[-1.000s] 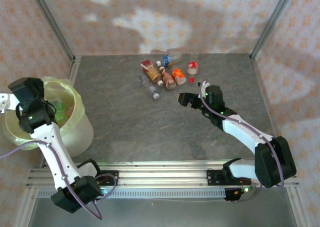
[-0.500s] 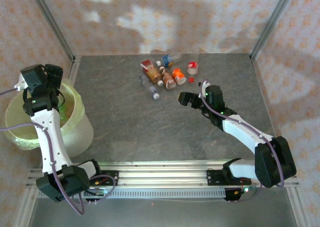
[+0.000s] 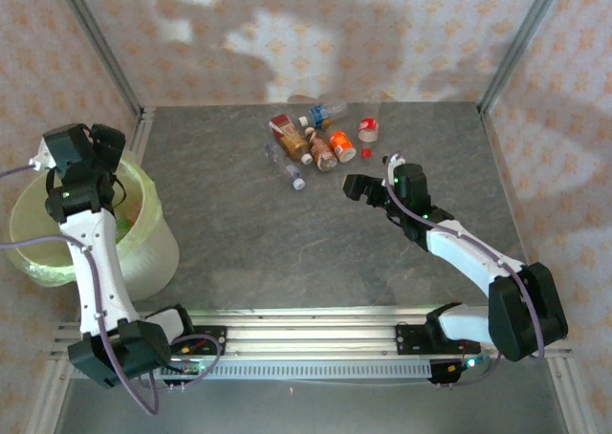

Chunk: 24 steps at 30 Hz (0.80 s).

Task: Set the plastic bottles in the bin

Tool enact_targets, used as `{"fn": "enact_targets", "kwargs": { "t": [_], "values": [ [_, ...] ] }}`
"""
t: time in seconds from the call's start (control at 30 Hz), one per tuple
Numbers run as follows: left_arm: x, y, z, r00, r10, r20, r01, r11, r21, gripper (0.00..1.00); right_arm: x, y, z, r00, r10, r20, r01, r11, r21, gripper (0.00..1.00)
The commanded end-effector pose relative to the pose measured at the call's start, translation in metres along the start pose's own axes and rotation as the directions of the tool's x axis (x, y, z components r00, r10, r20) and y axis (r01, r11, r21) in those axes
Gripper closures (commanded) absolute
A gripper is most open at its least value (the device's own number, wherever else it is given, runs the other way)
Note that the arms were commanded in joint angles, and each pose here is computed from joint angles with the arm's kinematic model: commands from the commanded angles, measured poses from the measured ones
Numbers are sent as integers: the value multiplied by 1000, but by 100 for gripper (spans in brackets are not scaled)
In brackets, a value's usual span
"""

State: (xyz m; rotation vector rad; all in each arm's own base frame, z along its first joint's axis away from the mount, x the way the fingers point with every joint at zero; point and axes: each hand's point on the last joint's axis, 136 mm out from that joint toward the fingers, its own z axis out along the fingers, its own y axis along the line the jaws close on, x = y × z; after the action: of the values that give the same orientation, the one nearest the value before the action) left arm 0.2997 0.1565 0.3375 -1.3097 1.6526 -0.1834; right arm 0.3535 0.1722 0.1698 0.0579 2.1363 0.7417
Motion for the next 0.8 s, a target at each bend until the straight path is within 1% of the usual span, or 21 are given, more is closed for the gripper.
{"fn": "enact_targets", "kwargs": {
  "t": [0.0, 0.1, 0.2, 0.3, 0.37, 0.47, 0.57, 0.63, 0.7, 0.77],
  "values": [
    [3, -31, -36, 992, 127, 6, -127, 986, 108, 0, -9, 0, -2, 999, 31, 38, -31, 999, 24, 1],
    [29, -55, -45, 975, 215, -56, -202, 962, 183, 0, -7, -1, -1, 999, 37, 30, -37, 999, 24, 1],
    [51, -81, -53, 956, 284, -73, -258, 933, 250, 0, -5, -2, -2, 999, 32, 25, -33, 999, 31, 1],
    [72, -106, -58, 941, 329, -84, -289, 905, 312, 0, -2, -1, -2, 1000, 14, 24, -14, 1000, 25, 1],
    [87, -121, -60, 928, 360, -98, -306, 886, 349, 0, 2, 2, 0, 1000, -17, 14, 17, 1000, 21, 0],
    [111, -138, -57, 903, 409, -127, -335, 859, 387, 0, 12, 14, 6, 994, -104, -14, 104, 994, 20, 0],
    [137, -150, -50, 880, 439, -180, -333, 843, 423, 0, 22, 25, 19, 984, -167, -56, 168, 985, 28, 0],
    [156, -159, -48, 857, 467, -217, -335, 825, 455, 0, 22, 24, 29, 985, -162, -63, 167, 983, 76, 0],
    [174, -166, -48, 827, 510, -234, -362, 804, 471, 0, 12, 7, 35, 993, -116, -35, 121, 974, 194, 0],
    [187, -170, -47, 803, 543, -245, -391, 791, 471, 0, 4, -6, 39, 993, -112, -41, 119, 955, 272, 0]
  ]
}}
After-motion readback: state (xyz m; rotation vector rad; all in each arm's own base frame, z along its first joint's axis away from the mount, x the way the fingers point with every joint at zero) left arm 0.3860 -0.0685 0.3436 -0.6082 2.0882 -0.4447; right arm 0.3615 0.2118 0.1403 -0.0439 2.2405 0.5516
